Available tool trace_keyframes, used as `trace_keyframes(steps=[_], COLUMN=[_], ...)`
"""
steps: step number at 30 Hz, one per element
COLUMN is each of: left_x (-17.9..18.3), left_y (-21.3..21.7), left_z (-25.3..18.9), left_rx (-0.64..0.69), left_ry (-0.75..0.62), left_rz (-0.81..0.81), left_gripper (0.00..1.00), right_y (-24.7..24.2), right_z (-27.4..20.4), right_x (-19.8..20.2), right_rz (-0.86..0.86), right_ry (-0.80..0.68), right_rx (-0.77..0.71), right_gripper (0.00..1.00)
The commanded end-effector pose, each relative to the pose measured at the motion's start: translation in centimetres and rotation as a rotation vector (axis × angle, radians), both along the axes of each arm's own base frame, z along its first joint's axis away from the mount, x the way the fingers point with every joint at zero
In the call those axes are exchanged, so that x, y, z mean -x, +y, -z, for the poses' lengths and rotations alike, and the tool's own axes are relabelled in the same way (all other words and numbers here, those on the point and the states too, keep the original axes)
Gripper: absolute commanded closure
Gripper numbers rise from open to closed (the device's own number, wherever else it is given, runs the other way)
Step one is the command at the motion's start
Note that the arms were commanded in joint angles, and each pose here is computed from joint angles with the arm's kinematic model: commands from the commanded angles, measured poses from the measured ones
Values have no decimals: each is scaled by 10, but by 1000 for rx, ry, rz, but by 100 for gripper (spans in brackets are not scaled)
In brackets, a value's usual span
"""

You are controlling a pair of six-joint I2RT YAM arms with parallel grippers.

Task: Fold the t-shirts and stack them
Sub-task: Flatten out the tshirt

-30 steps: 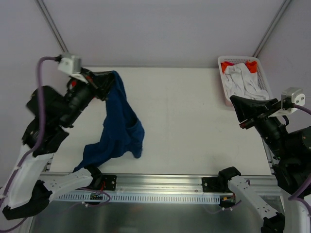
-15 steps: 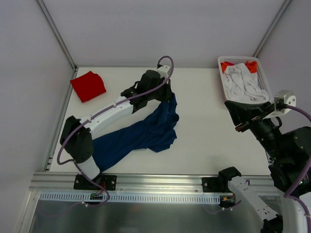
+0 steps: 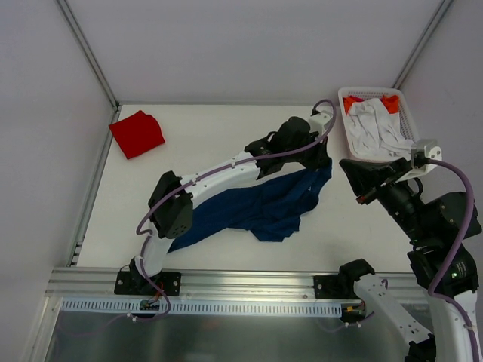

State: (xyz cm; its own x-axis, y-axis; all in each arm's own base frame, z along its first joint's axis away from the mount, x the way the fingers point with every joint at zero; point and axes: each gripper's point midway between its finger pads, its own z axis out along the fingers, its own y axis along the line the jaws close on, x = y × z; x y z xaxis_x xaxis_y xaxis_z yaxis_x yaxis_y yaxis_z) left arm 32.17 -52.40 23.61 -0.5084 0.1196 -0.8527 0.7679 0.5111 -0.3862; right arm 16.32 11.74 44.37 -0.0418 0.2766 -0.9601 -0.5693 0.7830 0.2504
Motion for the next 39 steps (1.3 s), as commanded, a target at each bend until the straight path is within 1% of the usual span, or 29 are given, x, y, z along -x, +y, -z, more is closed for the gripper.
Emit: trace_keyframes(steps=[1,10,11,12,13,14,15,16,17,19,20,21,22,23,24,25,26,27,28,29,30,31,32,33,35,36,37,38,39], left_x=[21,12,11,9,7,3,-1,-3,-6,-16,-19,-26,-27,-26,-27,-25,-24,-20,-17,-14,-7,-3,-2,6,16,22,28,31,38], left_y=[-27,-45,-48,-48,-48,-47,-45,-42,-38,-24,-15,-5,8,19,35,48,58,74,87,97,113,126,137,152,169,184,193,201,213], left_z=[-48,-46,-39,-37,-35,-27,-24,-14,-12,5,-3,0,15,-1,19,2,2,25,11,12,37,25,28,48,37,54,42,43,59], left_rx=[95,120,115,115,111,104,99,84,81,50,55,43,5,21,-18,1,-4,-47,-34,-41,-91,-68,-74,-110,-80,-113,-81,-74,-98], left_ry=[-86,-72,-62,-55,-47,-31,-24,-8,3,35,29,33,50,39,72,64,69,103,87,88,118,112,115,144,150,164,158,165,188], left_rz=[92,98,100,98,94,85,79,71,62,24,6,-22,-51,-70,-97,-128,-148,-172,-206,-228,-255,-283,-315,-334,-356,-393,-413,-432,-459], left_gripper=[100,100,100,98,84,64,26,8,1,1,1,1,1,1,1,1,1,1,1,1,1,1,1,1,1,1,1,1,2], right_y=[5,5,6,7,8,8,9,10,10,11,11,12,12,14,14,15,18,21,23,23,24,24,24,23,24,24,23,24,24], right_z=[-11,-7,-7,-6,-6,-6,-5,-5,-4,-3,-1,3,6,11,21,30,41,62,75,88,116,129,141,154,182,190,205,212,218], right_x=[1,2,2,2,1,1,2,1,1,1,0,-2,-4,-8,-14,-18,-25,-33,-39,-45,-52,-56,-59,-62,-64,-66,-66,-67,-68], right_rz=[-26,-30,-33,-38,-44,-45,-52,-52,-54,-58,-55,-56,-55,-52,-41,-39,-36,-29,-26,-14,-1,8,20,35,42,49,55,55,57], right_ry=[-39,-33,-31,-29,-24,-23,-22,-22,-17,-19,-11,2,10,31,62,92,132,187,218,251,325,353,375,409,464,480,516,527,541], right_rx=[-38,-43,-44,-44,-47,-48,-50,-53,-54,-56,-58,-55,-54,-53,-47,-39,-37,-26,-18,-8,15,26,33,37,53,55,62,65,66], right_gripper=[100,100,100,100,100,100,100,100,100,100,100,100,100,100,100,100,99,95,93,91,84,82,80,78,78,78,78,78,78])
